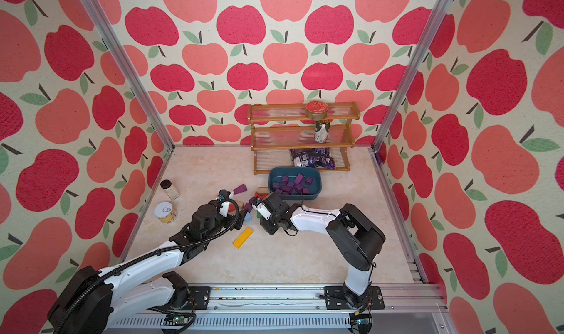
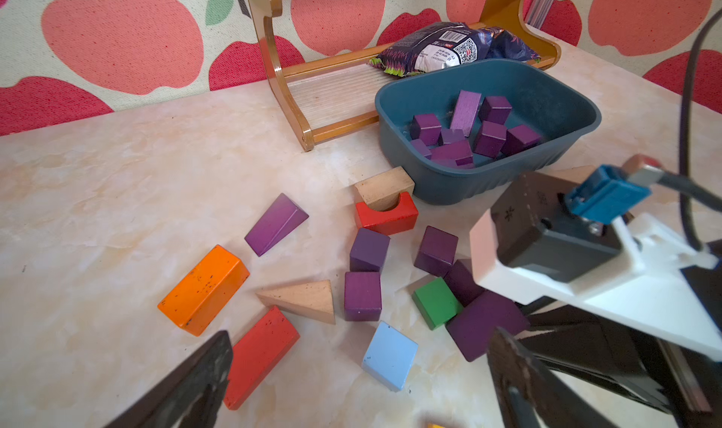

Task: Pick purple bricks into the storage bin
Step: Pick up the building block from the center of the board.

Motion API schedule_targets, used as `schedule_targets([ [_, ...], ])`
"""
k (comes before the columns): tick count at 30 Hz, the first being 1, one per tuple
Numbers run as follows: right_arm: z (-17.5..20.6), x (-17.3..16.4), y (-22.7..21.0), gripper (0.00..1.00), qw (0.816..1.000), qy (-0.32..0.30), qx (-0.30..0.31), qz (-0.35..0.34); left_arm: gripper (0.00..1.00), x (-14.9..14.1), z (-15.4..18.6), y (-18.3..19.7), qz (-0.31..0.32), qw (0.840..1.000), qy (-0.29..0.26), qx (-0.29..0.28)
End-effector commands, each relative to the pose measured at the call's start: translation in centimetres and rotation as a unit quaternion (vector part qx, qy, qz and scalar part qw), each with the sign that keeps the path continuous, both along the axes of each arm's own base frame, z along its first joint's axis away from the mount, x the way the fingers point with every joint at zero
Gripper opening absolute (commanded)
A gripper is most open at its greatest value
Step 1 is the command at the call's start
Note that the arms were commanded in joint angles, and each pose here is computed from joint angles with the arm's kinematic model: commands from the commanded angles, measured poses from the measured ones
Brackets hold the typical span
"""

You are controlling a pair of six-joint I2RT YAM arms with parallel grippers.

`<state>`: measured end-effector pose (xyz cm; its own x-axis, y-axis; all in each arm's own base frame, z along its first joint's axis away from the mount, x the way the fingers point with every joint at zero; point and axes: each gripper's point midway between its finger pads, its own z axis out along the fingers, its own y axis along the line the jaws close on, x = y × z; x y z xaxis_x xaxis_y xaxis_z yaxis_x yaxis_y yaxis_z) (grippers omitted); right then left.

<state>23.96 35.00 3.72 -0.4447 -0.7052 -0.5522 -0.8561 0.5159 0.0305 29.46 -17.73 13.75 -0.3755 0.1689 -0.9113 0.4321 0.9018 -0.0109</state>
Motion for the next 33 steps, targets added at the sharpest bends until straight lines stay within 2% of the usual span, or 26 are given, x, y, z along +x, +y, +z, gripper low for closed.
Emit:
schedule_targets([
  [1, 0.0, -0.5, 0.3, 0.17, 1.000, 0.004, -0.016, 0.008, 0.99, 0.3, 0.3, 0.5, 0.014, 1.000, -0.001, -0.001],
  [6, 0.6, -1.1, 0.2, 0.16, 1.000, 0.010, -0.007, 0.006, 0.99, 0.3, 0.5, 0.6, 0.017, 1.000, -0.003, -0.002],
  [12, 1.0, -1.4, 0.2, 0.22, 1.000, 0.011, 0.005, 0.006, 0.99, 0.4, 0.7, 0.9, 0.025, 1.000, -0.005, -0.006],
  [13, 1.1, -1.3, 0.3, 0.24, 1.000, 0.010, 0.007, 0.006, 0.99, 0.4, 0.7, 1.0, 0.028, 1.000, -0.006, -0.006],
  [15, 1.0, -1.3, 0.3, 0.39, 1.000, 0.009, 0.007, 0.005, 0.99, 0.4, 0.7, 1.3, 0.034, 0.999, -0.007, -0.006],
  [16, 1.0, -1.3, 0.3, 0.43, 1.000, 0.008, 0.008, 0.005, 0.99, 0.4, 0.8, 1.4, 0.036, 0.999, -0.007, -0.007],
  [19, 1.1, -0.9, 0.3, 0.48, 1.000, -0.003, 0.008, 0.005, 0.99, 0.4, 0.9, 1.7, 0.041, 0.999, -0.008, -0.010],
  [33, 0.8, 0.9, 0.3, 0.50, 1.000, -0.013, 0.006, 0.000, 0.99, 0.5, 0.8, 1.7, 0.038, 0.999, -0.004, -0.012],
])
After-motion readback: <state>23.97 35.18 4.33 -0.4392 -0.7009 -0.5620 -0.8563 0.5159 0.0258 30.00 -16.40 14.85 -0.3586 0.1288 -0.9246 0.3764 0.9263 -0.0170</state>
